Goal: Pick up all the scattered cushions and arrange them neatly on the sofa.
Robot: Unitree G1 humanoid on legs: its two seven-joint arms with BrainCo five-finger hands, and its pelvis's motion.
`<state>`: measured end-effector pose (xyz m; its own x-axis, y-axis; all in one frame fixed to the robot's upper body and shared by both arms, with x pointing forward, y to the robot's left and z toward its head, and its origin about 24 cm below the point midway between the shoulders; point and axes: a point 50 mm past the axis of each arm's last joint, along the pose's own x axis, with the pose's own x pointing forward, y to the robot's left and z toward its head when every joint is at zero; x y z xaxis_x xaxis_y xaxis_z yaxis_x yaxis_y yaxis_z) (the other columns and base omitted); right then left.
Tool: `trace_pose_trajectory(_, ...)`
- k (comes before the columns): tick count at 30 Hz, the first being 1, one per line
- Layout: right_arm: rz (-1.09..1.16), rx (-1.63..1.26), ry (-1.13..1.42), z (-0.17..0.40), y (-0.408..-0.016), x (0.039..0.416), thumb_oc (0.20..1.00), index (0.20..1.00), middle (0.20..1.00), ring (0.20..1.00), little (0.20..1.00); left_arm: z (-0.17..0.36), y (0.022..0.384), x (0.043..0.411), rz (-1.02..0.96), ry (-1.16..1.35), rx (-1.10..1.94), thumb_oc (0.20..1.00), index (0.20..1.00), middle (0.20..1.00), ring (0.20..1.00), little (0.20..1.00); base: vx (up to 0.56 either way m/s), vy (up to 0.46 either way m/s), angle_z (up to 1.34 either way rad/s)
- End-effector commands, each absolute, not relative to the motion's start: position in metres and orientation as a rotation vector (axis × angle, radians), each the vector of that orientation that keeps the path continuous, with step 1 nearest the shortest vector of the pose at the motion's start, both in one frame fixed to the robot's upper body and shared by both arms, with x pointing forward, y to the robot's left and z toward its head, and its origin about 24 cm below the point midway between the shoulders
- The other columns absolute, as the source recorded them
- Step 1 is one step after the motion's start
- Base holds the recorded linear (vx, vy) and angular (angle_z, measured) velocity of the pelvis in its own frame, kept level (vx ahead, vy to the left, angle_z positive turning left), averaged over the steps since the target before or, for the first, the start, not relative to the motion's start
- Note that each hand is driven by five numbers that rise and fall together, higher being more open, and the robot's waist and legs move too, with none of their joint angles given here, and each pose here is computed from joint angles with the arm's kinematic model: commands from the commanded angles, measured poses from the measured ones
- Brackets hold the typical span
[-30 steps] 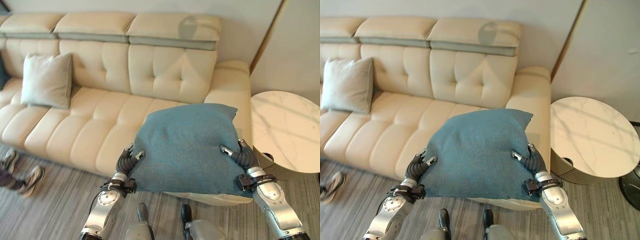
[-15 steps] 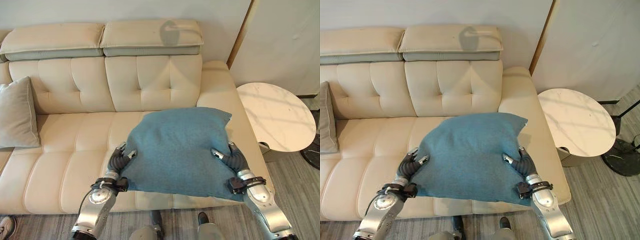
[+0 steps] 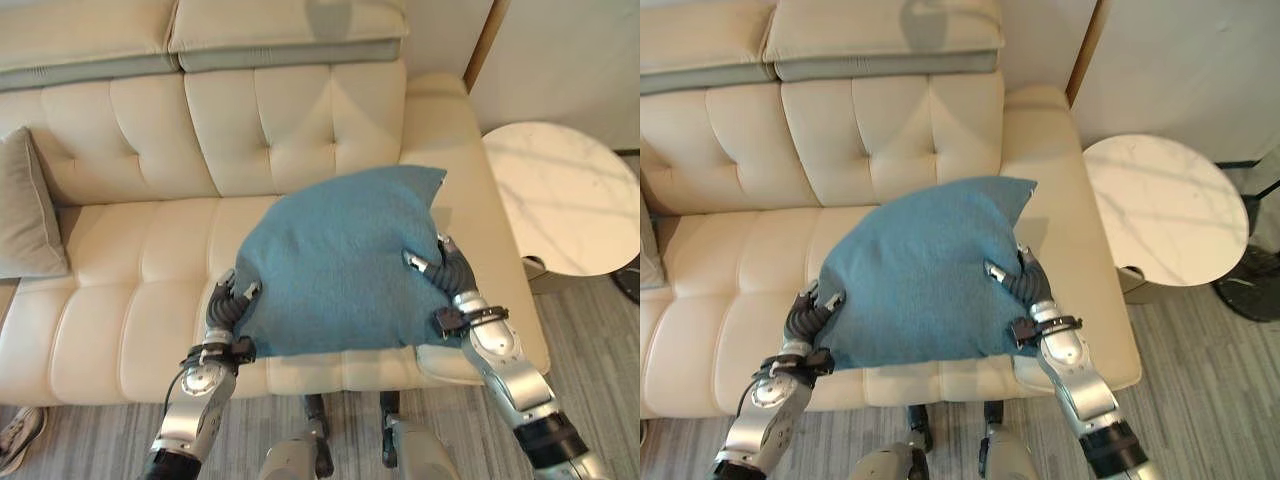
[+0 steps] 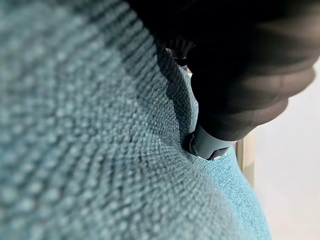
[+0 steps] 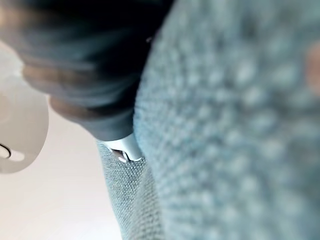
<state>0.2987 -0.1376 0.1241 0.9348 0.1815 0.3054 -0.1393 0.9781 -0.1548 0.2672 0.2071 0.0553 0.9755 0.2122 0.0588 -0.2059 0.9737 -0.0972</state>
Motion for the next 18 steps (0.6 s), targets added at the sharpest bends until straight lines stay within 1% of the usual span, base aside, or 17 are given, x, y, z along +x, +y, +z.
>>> trace_pose_trajectory(1,0.219,0.041,-0.858,0.233,-0.078,0.295,0.2,0.2,0.2,0.2,0.2,0.151,0.184,0.304,0.157,-0.526,-0.193,0.2,0.2,0.2,0.2,0.2,-0.05,-0.019,0.05)
trace_pose_trajectory(2,0.2,0.03,-0.896,0.245,-0.073,0.299,0.2,0.2,0.2,0.2,0.2,0.164,0.184,0.311,0.172,-0.569,-0.184,0.2,0.2,0.2,0.2,0.2,-0.05,-0.019,0.03)
trace_pose_trajectory(3,0.199,0.03,-0.899,0.246,-0.073,0.299,0.2,0.2,0.2,0.2,0.2,0.164,0.184,0.312,0.172,-0.571,-0.184,0.2,0.2,0.2,0.2,0.2,-0.01,-0.026,0.07)
trace_pose_trajectory(4,0.187,0.009,-0.985,0.274,-0.059,0.304,0.2,0.2,0.2,0.2,0.2,0.196,0.18,0.325,0.185,-0.668,-0.172,0.2,0.2,0.2,0.2,0.2,0.0,0.0,0.0)
trace_pose_trajectory(5,0.186,0.009,-0.988,0.275,-0.059,0.304,0.2,0.2,0.2,0.2,0.2,0.197,0.18,0.326,0.184,-0.671,-0.172,0.2,0.2,0.2,0.2,0.2,-0.01,-0.036,0.08)
trace_pose_trajectory(7,0.14,-0.026,-1.076,0.306,-0.049,0.307,0.2,0.2,0.2,0.2,0.2,0.229,0.175,0.338,0.194,-0.756,-0.16,0.2,0.2,0.2,0.2,0.2,-0.01,-0.016,0.19)
trace_pose_trajectory(8,0.124,-0.048,-1.128,0.325,-0.041,0.308,0.2,0.2,0.2,0.2,0.2,0.25,0.175,0.344,0.209,-0.812,-0.147,0.2,0.2,0.2,0.2,0.2,-0.02,-0.003,0.21)
trace_pose_trajectory(9,0.094,-0.066,-1.19,0.357,-0.023,0.308,0.2,0.2,0.2,0.2,0.2,0.291,0.173,0.352,0.228,-0.904,-0.115,0.2,0.2,0.2,0.2,0.2,-0.02,-0.005,0.14)
trace_pose_trajectory(10,0.093,-0.065,-1.197,0.36,-0.022,0.308,0.2,0.2,0.2,0.2,0.2,0.293,0.172,0.353,0.227,-0.91,-0.114,0.2,0.2,0.2,0.2,0.2,-0.02,-0.014,0.11)
trace_pose_trajectory(11,0.063,-0.087,-1.216,0.373,-0.019,0.31,0.2,0.2,0.2,0.2,0.2,0.313,0.175,0.354,0.249,-0.954,-0.095,0.2,0.2,0.2,0.2,0.2,-0.01,-0.007,0.07)
trace_pose_trajectory(12,0.061,-0.086,-1.222,0.376,-0.019,0.31,0.2,0.2,0.2,0.2,0.2,0.316,0.174,0.354,0.248,-0.96,-0.094,0.2,0.2,0.2,0.2,0.2,-0.01,-0.014,0.06)
trace_pose_trajectory(13,0.051,-0.09,-1.236,0.386,-0.014,0.309,0.2,0.2,0.2,0.2,0.2,0.33,0.176,0.355,0.265,-0.988,-0.082,0.2,0.2,0.2,0.2,0.2,0.0,0.0,0.0)
trace_pose_trajectory(14,0.02,-0.119,-1.23,0.4,-0.013,0.314,0.2,0.2,0.2,0.2,0.2,0.358,0.185,0.354,0.309,-1.037,-0.066,0.2,0.2,0.2,0.2,0.2,-0.02,-0.031,0.05)
trace_pose_trajectory(15,0.023,-0.14,-1.232,0.405,-0.01,0.315,0.2,0.2,0.2,0.2,0.2,0.366,0.188,0.354,0.331,-1.043,-0.056,0.2,0.2,0.2,0.2,0.2,-0.01,-0.024,0.09)
trace_pose_trajectory(16,0.022,-0.138,-1.238,0.408,-0.01,0.315,0.539,0.539,0.539,0.539,0.539,0.368,0.188,0.354,0.329,-1.048,-0.057,0.68,0.68,0.68,0.68,0.68,-0.05,-0.011,0.13)
trace_pose_trajectory(17,0.023,-0.218,-1.179,0.408,-0.014,0.329,1.0,1.0,1.0,1.0,1.0,0.384,0.196,0.36,0.369,-1.019,0.027,1.0,1.0,1.0,1.0,1.0,-0.07,-0.014,0.13)
trace_pose_trajectory(18,0.007,-0.215,-1.121,0.404,-0.022,0.339,1.0,1.0,1.0,1.0,1.0,0.382,0.206,0.364,0.407,-0.981,0.082,1.0,1.0,1.0,1.0,1.0,-0.09,-0.032,0.13)
